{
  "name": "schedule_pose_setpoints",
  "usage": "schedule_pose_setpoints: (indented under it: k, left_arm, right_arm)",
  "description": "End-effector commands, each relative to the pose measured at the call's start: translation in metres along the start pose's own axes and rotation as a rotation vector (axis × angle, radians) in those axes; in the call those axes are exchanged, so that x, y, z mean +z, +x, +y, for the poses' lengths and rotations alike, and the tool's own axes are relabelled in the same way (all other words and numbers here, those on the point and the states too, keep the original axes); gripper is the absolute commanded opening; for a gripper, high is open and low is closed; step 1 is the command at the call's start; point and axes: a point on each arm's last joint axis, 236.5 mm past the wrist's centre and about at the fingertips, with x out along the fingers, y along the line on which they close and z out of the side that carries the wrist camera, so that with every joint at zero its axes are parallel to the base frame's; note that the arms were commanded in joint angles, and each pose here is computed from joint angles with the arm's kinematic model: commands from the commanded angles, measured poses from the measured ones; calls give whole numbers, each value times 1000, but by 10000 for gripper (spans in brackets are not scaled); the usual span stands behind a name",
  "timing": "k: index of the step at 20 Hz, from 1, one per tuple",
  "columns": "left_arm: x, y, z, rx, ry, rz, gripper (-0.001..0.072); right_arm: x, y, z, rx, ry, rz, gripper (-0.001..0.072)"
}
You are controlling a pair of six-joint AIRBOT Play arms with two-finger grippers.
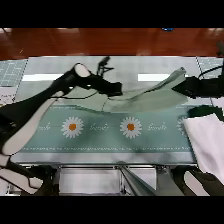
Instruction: Fold the shirts.
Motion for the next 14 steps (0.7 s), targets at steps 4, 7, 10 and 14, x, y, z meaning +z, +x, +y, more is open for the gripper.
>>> schedule_pose_setpoints:
  k: [4,7,10,14]
  left_arm:
    - [-87,99,-75,-69,79,295,17]
    - [-90,90,-85,-85,105,324,17]
    - [-65,43,-53,-25,110,320,17]
    - [-18,-71,12,107,42,98,17]
  right_arm:
    - [-23,-30,23,8,-36,-24,30]
    - [-24,-29,24,9,-25,-22,30]
    - [-23,-28,30,40,-5,-22,30]
    - [-17,-3,78,190,-27,-15,30]
